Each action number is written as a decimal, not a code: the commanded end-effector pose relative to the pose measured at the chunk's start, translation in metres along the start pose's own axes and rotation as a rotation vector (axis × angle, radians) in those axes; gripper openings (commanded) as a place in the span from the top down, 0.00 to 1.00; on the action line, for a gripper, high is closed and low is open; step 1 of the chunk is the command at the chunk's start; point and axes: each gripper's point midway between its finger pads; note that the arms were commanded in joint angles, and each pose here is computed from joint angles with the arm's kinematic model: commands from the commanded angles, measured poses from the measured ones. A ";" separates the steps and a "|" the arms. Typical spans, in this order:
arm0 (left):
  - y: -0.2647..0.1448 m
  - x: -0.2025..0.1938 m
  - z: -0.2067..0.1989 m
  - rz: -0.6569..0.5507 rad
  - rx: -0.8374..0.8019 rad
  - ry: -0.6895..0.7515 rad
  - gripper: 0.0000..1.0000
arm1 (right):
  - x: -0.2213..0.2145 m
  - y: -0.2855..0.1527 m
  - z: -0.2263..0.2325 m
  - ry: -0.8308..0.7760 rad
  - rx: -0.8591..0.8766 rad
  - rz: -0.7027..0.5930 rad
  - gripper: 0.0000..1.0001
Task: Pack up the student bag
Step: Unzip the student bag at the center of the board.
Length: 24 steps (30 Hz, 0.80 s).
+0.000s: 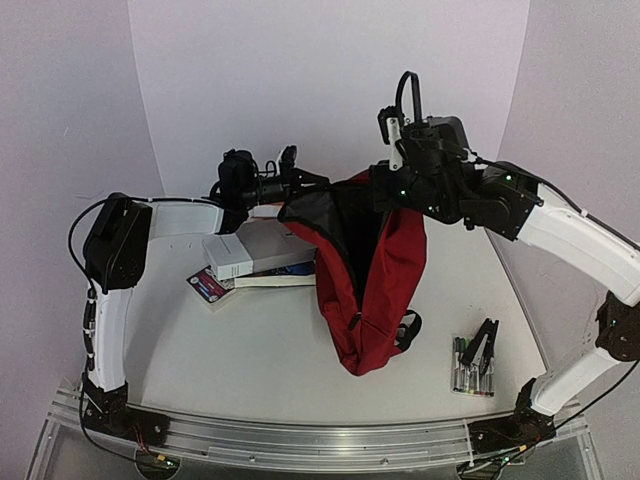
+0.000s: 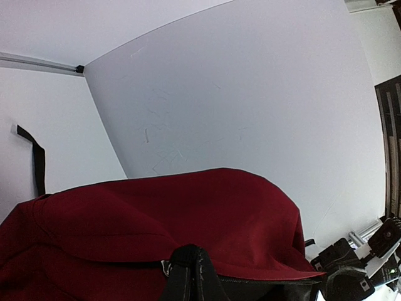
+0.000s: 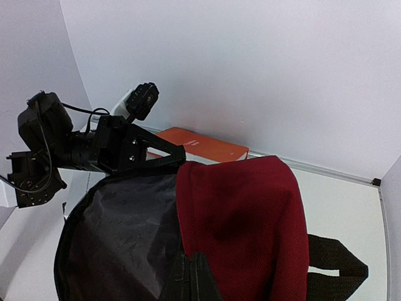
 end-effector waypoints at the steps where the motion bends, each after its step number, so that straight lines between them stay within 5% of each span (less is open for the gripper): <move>1: -0.024 0.041 0.056 -0.143 0.099 -0.076 1.00 | 0.038 -0.034 -0.016 0.090 0.013 -0.126 1.00; 24: -0.052 0.027 0.157 -0.153 0.390 -0.193 1.00 | 0.039 -0.041 -0.028 0.112 -0.024 -0.145 1.00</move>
Point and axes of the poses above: each gripper's point midway between its finger pads, its own y axis out along the fingers, its own z axis along the line the jaws close on, x = y × z, and after that the axes turned 13 degrees about -y, right-handed
